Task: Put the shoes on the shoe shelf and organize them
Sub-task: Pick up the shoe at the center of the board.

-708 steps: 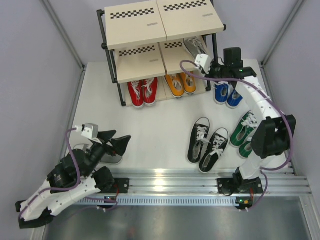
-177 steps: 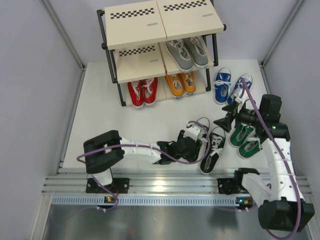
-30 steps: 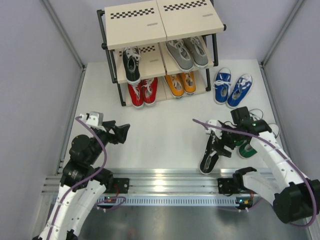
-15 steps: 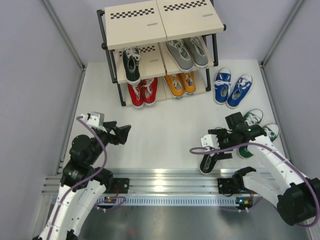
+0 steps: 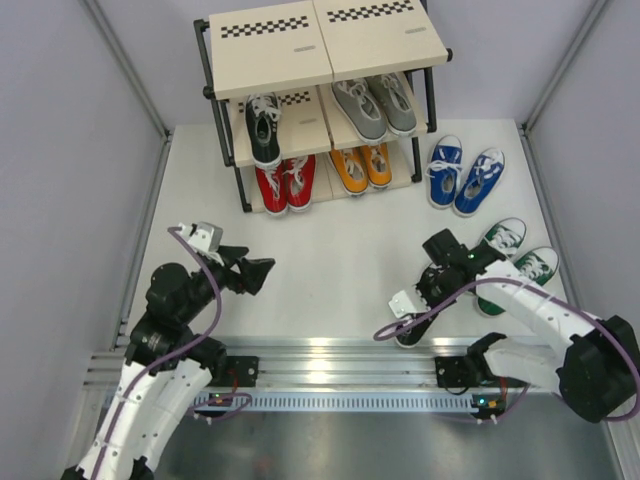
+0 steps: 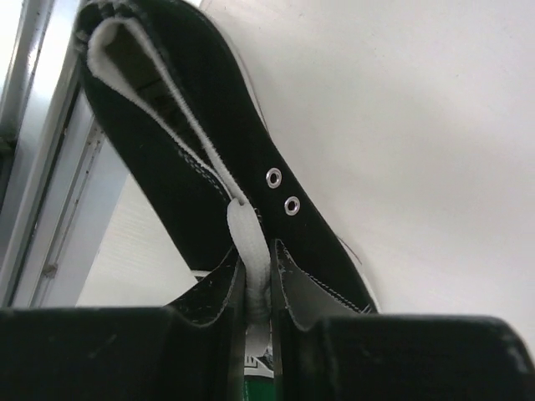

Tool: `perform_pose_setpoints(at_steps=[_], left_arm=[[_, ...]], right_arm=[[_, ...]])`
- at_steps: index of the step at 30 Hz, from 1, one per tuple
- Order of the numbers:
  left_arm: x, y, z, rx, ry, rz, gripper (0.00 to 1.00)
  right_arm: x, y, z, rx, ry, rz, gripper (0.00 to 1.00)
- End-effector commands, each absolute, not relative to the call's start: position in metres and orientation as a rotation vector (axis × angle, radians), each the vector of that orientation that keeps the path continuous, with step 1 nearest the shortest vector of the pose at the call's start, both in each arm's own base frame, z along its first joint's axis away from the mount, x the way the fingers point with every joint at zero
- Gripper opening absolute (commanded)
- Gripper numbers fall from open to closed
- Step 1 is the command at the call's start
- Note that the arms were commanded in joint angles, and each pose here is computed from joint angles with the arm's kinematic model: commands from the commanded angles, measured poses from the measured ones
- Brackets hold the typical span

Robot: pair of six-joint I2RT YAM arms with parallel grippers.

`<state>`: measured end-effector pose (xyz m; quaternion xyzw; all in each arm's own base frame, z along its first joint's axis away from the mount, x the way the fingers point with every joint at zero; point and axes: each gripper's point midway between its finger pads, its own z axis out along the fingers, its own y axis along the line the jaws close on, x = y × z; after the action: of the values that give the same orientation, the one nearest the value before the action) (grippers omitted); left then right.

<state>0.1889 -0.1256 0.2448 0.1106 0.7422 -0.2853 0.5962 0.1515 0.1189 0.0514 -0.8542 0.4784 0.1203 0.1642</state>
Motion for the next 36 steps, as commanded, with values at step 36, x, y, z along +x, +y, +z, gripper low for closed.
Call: perform_pose_setpoints(at_steps=[36], left_arm=[[0.161,-0.383,0.197,0.156,2.085,-1.745,0.91]], right_arm=[[0.068,0.245,0.210,-2.370,0.434,0.698,0.00]])
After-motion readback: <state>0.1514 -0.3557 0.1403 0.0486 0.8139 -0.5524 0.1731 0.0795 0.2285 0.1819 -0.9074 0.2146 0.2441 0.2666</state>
